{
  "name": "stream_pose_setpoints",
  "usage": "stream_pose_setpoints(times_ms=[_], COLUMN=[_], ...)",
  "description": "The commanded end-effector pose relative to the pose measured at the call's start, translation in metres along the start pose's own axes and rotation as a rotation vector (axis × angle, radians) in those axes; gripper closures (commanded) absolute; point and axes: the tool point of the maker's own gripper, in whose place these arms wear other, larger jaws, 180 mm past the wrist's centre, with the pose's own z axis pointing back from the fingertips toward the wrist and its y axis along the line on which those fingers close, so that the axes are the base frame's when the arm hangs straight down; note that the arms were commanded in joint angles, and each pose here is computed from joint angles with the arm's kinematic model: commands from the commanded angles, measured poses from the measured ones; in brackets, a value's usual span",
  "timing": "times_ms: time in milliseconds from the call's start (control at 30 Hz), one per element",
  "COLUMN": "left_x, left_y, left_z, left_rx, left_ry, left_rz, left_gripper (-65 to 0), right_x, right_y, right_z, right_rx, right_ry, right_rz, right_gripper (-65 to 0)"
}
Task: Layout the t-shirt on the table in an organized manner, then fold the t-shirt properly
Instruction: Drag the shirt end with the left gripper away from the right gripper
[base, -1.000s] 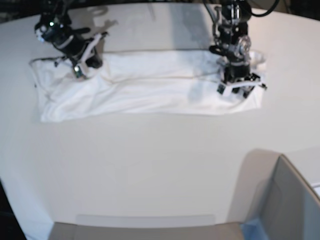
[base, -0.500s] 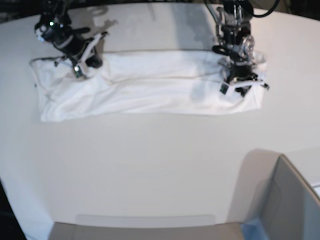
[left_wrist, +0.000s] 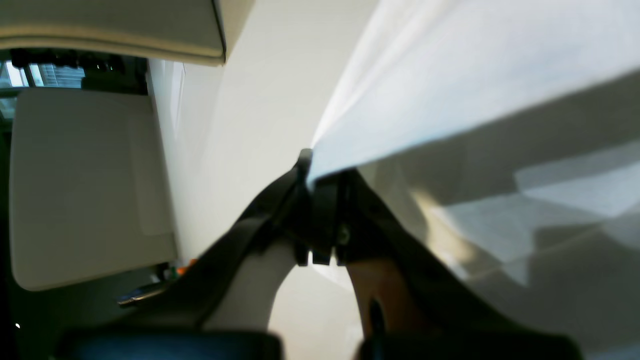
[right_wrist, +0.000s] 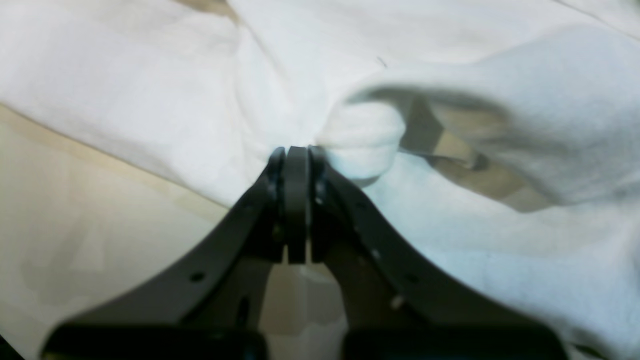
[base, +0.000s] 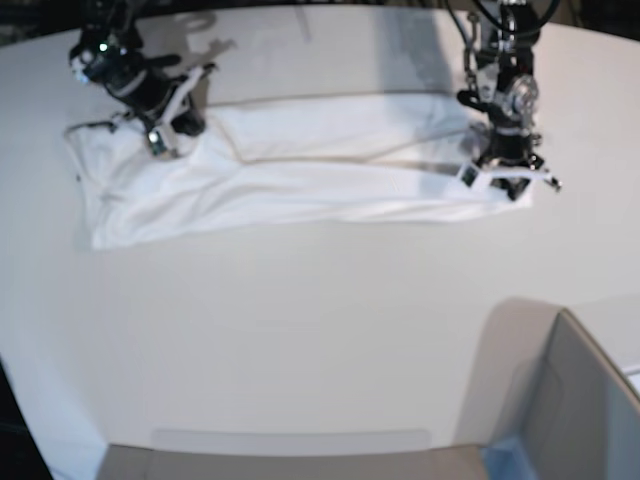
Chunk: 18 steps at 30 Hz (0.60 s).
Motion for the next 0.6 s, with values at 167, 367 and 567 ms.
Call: stream_pose_setpoints(times_ms=[167,367,567], left_x=[0.024,0.029,0.015], left_y=[0.016,0.019,0.005], left_z=[0.005,0.008,0.016], left_rx=[0.065,0.122,0.09], left_ry=[-0.087,-0.081,-0.062], left_rz=[-0.15,-0.32,-0.349], left_gripper=[0.0,0.0,0.0], right_x=[0.013,0.012,0.012], right_y=[0.0,0.001,0.0], right_z=[0.003,0.002,0.003], right_rx=[0.006,0.009,0.006], right_ry=[-0.045,-0.043,-0.043], right_rz=[0.022,0.021,0.019], right_gripper=[0.0,0.0,0.0])
